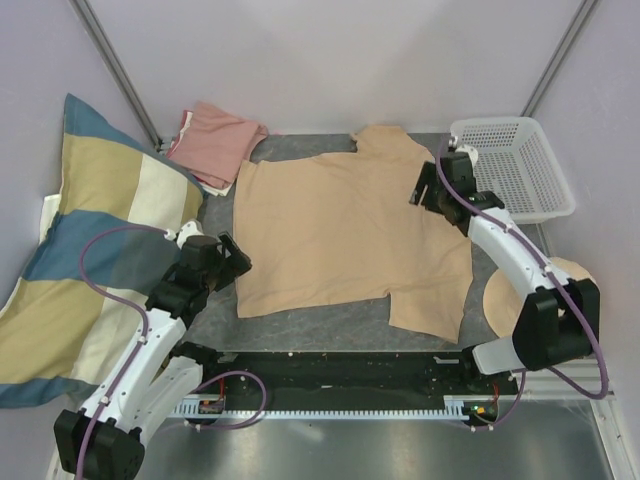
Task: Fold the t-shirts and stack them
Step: Flatten out the tshirt
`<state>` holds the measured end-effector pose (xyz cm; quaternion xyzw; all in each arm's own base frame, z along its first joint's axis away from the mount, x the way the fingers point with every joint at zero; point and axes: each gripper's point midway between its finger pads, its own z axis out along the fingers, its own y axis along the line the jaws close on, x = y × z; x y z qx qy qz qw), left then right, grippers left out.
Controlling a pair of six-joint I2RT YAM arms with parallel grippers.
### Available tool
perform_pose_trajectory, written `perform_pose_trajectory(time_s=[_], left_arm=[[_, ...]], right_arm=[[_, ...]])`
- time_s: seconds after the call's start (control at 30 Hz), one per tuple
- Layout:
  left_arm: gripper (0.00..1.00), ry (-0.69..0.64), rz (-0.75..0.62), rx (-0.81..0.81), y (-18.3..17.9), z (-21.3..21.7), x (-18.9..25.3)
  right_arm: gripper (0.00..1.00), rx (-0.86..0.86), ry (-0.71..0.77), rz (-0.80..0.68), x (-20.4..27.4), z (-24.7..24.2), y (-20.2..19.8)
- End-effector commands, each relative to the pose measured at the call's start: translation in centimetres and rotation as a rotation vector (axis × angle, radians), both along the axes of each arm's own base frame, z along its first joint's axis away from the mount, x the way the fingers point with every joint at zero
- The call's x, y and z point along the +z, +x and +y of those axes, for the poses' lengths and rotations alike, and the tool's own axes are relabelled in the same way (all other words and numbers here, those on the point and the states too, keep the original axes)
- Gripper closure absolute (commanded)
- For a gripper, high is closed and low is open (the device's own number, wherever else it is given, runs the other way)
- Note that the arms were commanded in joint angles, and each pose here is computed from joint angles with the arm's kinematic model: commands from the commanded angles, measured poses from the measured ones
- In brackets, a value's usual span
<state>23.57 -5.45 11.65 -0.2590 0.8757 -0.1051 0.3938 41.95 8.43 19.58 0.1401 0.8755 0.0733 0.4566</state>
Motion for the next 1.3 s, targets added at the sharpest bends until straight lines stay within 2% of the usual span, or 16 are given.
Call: perform_pose_trajectory(time_s=[0.0, 0.23, 0.37, 0.6, 0.97, 1.07, 1.27], left_arm=[[0.0, -0.005, -0.085, -0.05, 1.1, -0.7, 2.0], [0.0, -0.014, -0.094, -0.059, 0.8, -0.8, 2.0], [0.0, -0.025, -0.083, -0.077, 0.8, -1.2, 1.5], [0.0, -0.036, -0.084, -0.097, 0.9, -1.7, 1.1], [0.0, -0.066, -0.092, -0.12, 0.6, -2.3, 1.0], [0.0, -0.061, -0.089, -0.127, 0.5, -2.3, 0.8], [0.0, -0.063, -0.097, -0.135, 0.3, -2.3, 0.9]], right_arm=[[0.25, -0.216, -0.099, 0.164, -4.4, -3.6, -7.7], [0.26, -0.382, -0.079, 0.202, -6.0, -5.5, -17.1], [0.26, -0.434, -0.088, 0.25, -7.4, -6.4, -20.4], [0.26, -0.449, -0.079, 0.343, -10.6, -5.2, -25.0], [0.25, -0.482, -0.166, 0.309, -10.1, -4.0, -26.8], [0.25, -0.421, -0.162, 0.289, -10.3, -2.0, -27.1], [0.24, -0.348, -0.244, 0.235, -10.2, 2.6, -26.2]])
